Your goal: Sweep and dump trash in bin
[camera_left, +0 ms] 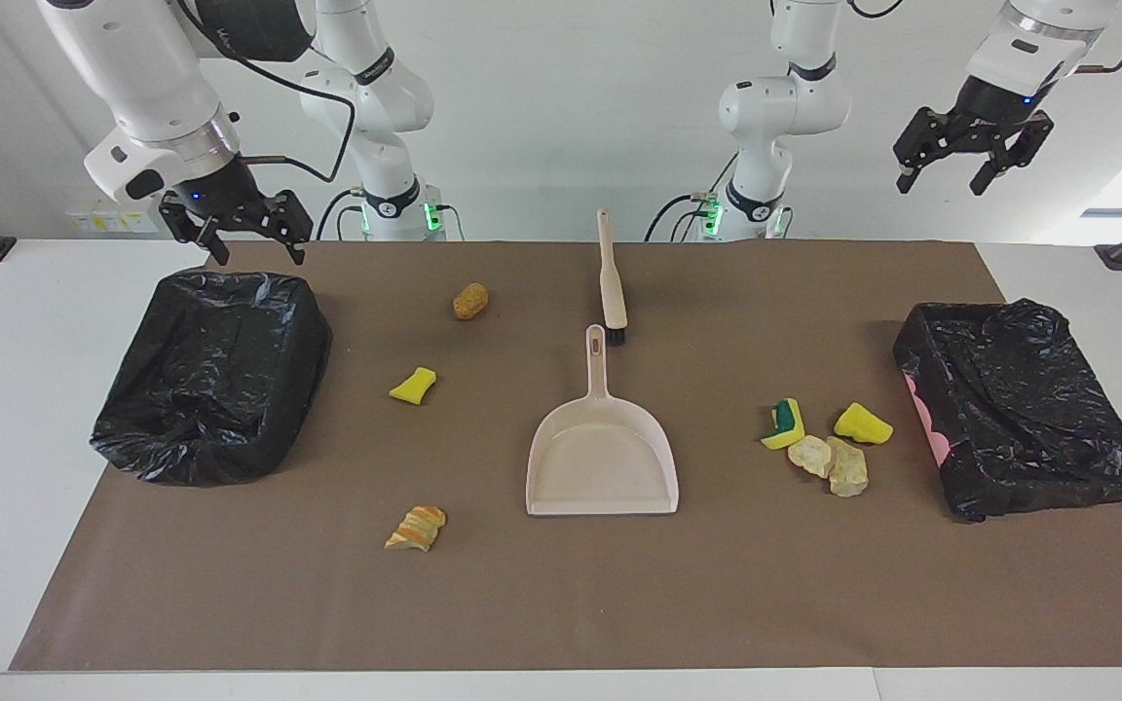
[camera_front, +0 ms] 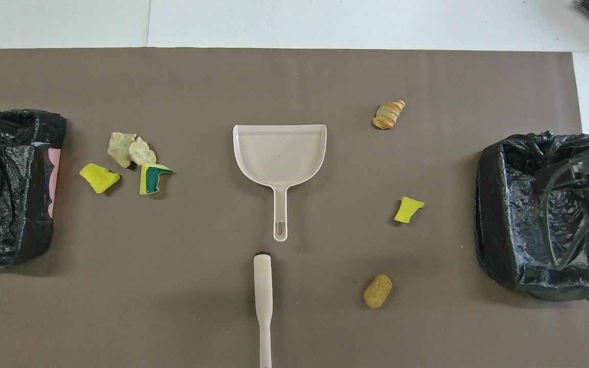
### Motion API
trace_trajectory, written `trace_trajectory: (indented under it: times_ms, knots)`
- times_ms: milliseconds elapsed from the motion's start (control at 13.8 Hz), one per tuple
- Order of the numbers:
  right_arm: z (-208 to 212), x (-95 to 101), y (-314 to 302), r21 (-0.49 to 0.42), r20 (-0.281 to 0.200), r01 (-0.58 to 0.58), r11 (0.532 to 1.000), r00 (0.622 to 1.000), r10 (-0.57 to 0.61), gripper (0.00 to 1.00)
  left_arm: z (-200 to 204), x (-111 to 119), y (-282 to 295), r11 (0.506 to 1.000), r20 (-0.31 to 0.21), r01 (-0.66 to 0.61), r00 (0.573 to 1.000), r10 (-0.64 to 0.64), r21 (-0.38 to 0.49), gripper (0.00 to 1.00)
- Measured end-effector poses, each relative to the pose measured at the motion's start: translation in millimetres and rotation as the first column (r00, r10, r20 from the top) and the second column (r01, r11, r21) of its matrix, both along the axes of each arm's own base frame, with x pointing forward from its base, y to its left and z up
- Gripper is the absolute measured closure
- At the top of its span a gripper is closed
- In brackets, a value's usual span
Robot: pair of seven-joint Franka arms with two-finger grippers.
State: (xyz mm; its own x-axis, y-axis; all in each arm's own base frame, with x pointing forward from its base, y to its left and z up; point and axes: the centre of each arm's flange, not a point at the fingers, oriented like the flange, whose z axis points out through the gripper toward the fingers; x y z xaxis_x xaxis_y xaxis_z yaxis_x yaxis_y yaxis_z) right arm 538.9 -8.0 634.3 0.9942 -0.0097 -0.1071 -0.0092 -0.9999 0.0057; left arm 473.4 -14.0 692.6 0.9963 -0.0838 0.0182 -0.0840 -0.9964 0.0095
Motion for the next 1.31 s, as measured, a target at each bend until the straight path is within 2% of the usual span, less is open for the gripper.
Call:
trace_trajectory:
  times_ms: [1016,1306]
  knots:
    - [3.5,-2.8,-3.9,-0.004,0.005,0.007,1.0,1.0,-0.007,0.0,0.0,0.0,-0.3,1.0,0.0,0.001,1.0,-0.001,0.0,0.0]
    - [-8.2,0.6,21.4,-0.001,-0.015,-0.04,0.999,0.999,0.04,0.0,0.0,0.0,1.1,1.0,0.0,-0.002,1.0,0.002,-0.001,0.0]
